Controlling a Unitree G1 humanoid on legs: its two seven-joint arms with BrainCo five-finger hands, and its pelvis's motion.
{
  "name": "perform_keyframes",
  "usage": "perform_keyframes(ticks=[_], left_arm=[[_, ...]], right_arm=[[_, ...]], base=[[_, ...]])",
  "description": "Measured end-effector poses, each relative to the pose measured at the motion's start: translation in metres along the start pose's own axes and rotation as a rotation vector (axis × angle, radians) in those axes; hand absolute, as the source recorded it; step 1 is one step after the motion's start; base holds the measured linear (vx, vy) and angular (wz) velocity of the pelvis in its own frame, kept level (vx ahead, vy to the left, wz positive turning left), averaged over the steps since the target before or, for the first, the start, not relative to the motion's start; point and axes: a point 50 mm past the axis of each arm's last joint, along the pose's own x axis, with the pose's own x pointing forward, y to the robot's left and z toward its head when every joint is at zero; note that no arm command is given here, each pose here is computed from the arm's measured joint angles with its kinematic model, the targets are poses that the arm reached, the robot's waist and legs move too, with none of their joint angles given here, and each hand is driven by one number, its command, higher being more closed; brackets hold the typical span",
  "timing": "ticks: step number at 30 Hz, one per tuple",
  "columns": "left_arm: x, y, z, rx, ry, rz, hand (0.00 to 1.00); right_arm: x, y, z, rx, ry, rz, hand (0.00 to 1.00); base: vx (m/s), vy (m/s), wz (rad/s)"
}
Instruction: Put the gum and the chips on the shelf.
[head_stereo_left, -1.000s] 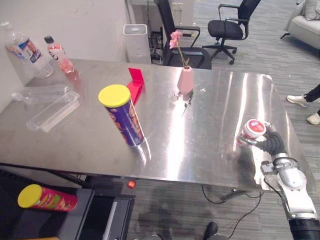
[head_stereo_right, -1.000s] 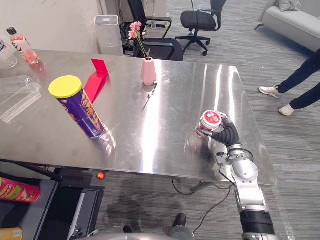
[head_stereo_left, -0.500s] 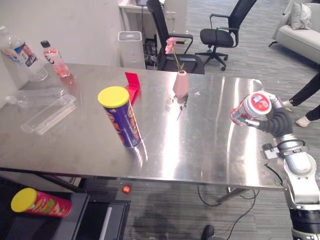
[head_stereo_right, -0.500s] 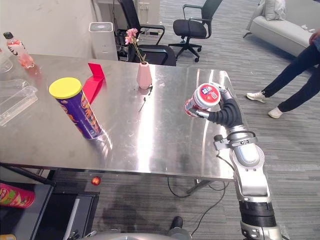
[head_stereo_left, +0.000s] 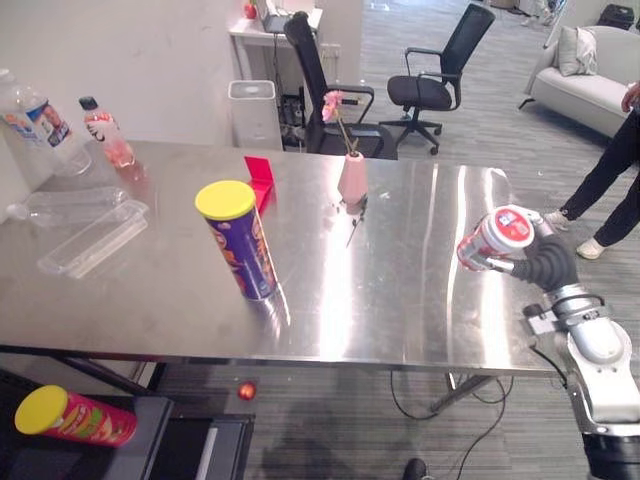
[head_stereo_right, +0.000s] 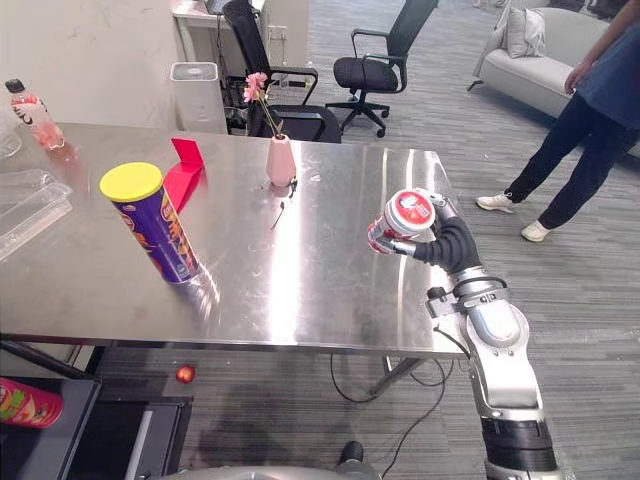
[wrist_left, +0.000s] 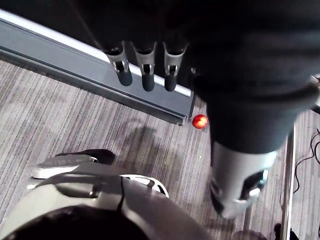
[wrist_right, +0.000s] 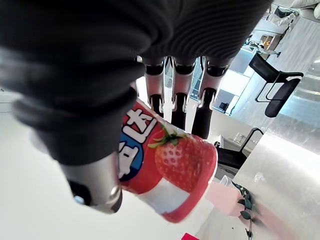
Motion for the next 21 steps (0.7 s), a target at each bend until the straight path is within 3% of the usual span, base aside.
perform_keyframes(ticks=[10,17,21], left_arm=[[-0.003,-0.007,-0.004,-0.122,0.012,0.046,0.0],[-0.01,-0.003,-0.028,-0.172,0.087,0.082,0.0],[-0.011,-0.001,-0.032,-0.133,0.095,0.076,0.0]], right_arm=[[0.036,0.025,-0.015,0.058,0.021,0.082,1.0],[0.011,-0.013,-0.027,-0.027,0.102,-0.122,1.0],[-0.011,-0.029,-0.022,-0.083,0.126,-0.185,1.0]], base=[[-0.05,-0.057,0.68],[-0.09,0.041,1.54],[-0.05,0.167,1.09]])
